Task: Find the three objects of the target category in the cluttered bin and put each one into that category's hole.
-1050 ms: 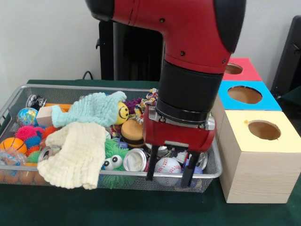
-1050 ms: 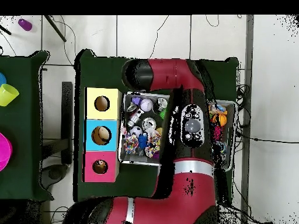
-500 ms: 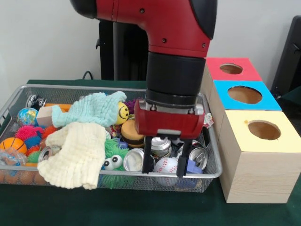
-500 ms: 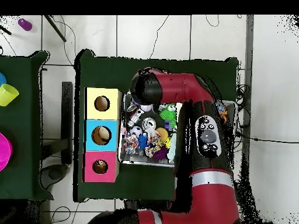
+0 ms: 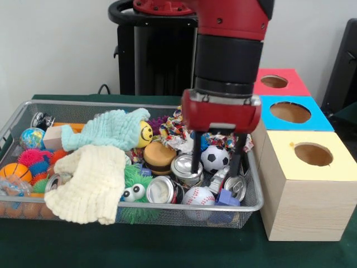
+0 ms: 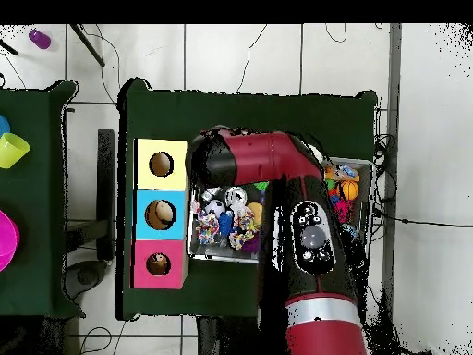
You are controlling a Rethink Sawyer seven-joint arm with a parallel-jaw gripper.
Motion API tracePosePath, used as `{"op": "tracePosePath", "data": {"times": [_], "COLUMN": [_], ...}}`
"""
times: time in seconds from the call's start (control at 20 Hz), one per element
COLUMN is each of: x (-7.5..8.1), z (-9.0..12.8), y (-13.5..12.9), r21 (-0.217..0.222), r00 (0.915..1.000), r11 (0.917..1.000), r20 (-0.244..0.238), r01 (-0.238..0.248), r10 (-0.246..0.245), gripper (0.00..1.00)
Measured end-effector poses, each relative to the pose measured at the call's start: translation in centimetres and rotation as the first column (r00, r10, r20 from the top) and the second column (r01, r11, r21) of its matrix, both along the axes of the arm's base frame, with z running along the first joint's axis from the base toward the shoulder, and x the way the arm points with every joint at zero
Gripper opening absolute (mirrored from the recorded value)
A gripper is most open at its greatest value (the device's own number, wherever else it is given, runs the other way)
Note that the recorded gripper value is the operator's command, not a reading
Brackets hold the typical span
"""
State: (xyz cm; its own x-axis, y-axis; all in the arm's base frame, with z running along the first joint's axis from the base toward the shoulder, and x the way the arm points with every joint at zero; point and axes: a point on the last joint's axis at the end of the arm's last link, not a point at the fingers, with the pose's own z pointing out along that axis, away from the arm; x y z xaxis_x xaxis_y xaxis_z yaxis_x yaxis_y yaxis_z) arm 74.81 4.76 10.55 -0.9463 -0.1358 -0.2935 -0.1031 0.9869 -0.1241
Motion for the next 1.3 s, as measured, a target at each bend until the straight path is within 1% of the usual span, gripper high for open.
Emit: {"op": "tracePosePath", "data": {"times": [0.05,0.15,0.3,0.4,0.6,0.85,1.3], "x": [-0.2,-1.0,-1.7,-2.7,-3.1,-3.9,-4.4], "z": [0.0,0.3,0.3,-0.4,-1.3,-3.5,-5.8], "y": [0.3,2.2,3.7,5.6,6.3,6.2,6.0], "r21": [-0.001,-0.006,-0.008,-0.005,-0.002,0.003,0.01], "r00": [1.0,0.9994,0.9985,0.9962,0.9947,0.9933,0.9933], "r11": [1.0,0.9995,0.9986,0.9969,0.9961,0.9962,0.9961], "r20": [-0.002,-0.01,-0.019,-0.037,-0.052,-0.076,-0.075], "r01": [-0.004,-0.032,-0.052,-0.079,-0.089,-0.087,-0.088], "r10": [0.004,0.032,0.052,0.079,0.088,0.087,0.088], "gripper": [1.0,1.0,1.0,1.0,1.0,1.0,1.0]}}
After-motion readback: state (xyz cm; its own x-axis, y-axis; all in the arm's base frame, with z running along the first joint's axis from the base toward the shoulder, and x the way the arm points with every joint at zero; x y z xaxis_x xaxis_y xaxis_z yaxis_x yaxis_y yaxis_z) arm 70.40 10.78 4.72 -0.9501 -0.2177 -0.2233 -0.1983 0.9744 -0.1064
